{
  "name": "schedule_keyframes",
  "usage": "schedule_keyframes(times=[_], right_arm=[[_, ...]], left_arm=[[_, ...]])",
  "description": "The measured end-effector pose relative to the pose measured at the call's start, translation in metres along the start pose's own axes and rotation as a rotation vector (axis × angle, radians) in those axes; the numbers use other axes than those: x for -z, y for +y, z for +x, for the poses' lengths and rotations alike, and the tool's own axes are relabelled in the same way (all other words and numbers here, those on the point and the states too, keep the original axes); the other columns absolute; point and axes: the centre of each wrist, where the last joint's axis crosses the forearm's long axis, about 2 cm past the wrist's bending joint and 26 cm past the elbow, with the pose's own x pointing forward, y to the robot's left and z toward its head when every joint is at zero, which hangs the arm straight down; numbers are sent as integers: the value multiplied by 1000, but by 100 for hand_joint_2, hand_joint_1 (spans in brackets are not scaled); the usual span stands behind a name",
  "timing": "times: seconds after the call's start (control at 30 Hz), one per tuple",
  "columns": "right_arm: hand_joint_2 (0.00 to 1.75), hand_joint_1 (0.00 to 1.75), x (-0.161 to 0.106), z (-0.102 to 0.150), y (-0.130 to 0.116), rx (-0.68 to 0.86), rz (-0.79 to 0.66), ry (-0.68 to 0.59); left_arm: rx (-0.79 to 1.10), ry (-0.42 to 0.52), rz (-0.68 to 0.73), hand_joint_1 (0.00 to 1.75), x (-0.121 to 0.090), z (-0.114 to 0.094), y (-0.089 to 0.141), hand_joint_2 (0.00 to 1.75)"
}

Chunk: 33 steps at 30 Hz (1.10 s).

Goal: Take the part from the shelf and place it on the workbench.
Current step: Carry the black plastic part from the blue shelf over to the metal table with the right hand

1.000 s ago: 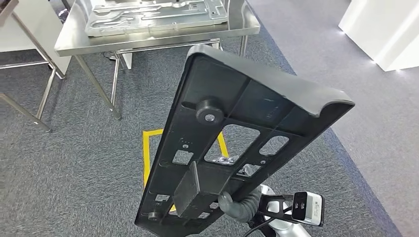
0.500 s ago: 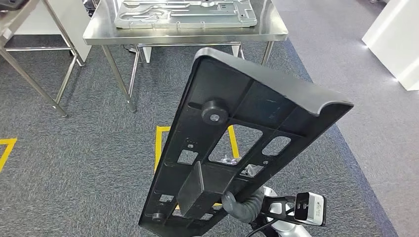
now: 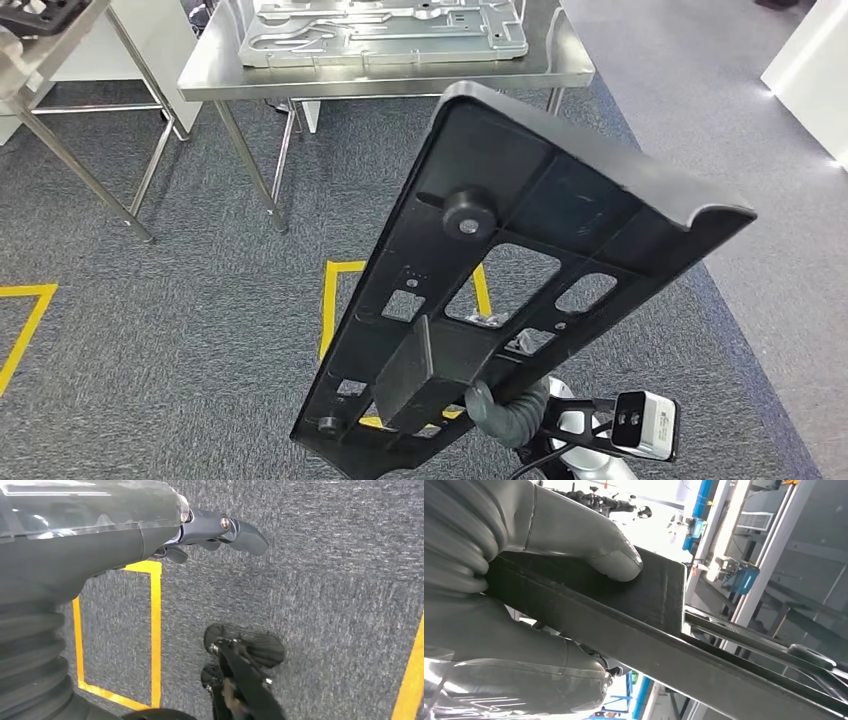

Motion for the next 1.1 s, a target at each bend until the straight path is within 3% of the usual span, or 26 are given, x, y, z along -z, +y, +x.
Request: schedule_keyframes(times=[0.73, 1.1], right_arm=[[175, 175, -10, 9, 3, -29, -29, 4], [175, 175, 4, 23, 5, -33, -9, -77]], left_arm=[[42, -10, -9, 0, -1, -2, 2, 175], [35, -5, -1, 0, 1, 3, 0, 175]])
